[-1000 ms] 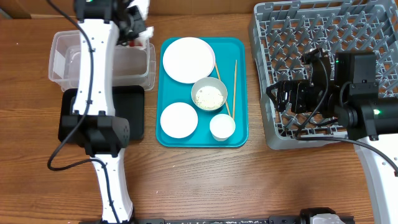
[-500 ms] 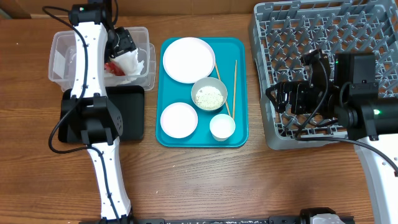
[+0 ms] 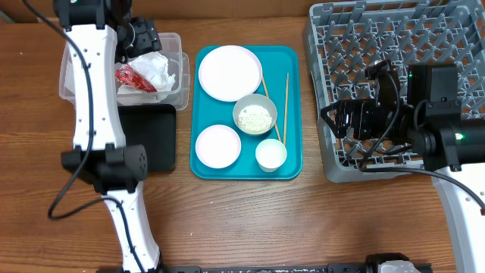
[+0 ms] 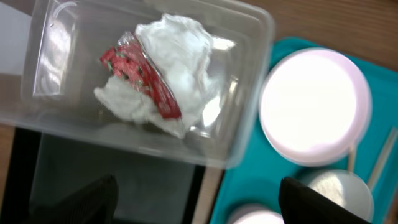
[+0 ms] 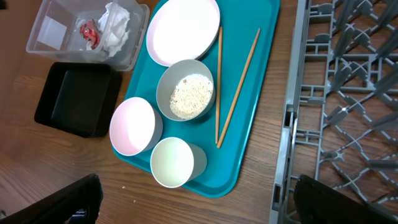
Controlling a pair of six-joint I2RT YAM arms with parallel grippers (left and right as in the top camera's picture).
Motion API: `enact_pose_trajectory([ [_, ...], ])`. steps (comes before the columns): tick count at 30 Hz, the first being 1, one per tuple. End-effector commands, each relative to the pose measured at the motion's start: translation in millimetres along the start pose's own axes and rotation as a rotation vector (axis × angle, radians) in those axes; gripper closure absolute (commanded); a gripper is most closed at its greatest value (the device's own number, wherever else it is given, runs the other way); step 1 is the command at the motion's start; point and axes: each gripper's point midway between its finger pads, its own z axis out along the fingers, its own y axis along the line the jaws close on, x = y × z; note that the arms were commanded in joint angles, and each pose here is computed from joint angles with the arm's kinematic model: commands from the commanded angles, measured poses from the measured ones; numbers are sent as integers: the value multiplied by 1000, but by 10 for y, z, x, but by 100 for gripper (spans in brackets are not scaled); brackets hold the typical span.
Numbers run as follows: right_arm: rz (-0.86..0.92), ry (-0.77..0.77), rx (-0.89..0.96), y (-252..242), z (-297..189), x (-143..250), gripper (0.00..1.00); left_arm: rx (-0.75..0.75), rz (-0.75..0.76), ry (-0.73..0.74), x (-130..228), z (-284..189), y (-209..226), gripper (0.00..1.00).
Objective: Sort waste into correct bins and load items into the dishwasher
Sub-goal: 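Carry wrapper and tissue with left gripper, drop into clear bin, then reach left gripper to grey rice bowl and grasp its rim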
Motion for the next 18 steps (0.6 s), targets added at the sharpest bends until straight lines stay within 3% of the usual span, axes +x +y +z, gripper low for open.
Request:
enact_pose_trajectory([
  [1, -20, -32, -28, 102, -75, -99, 0, 58, 102, -24, 150, -362, -246, 19],
  [2, -20, -32, -28, 102, -75, -99, 0, 101, 154, -9, 210, -381, -353, 10],
  [3, -20, -32, -28, 101, -75, -99, 0, 144, 181, 8, 284, -401, -482, 8],
  [9, -15, -24, -27, 100, -74, -79, 0, 259, 302, 92, 648, -377, -1061, 9],
  [18, 0, -26, 41, -34, -109, -69, 0, 237, 523, 308, 1515, -52, -1648, 11],
])
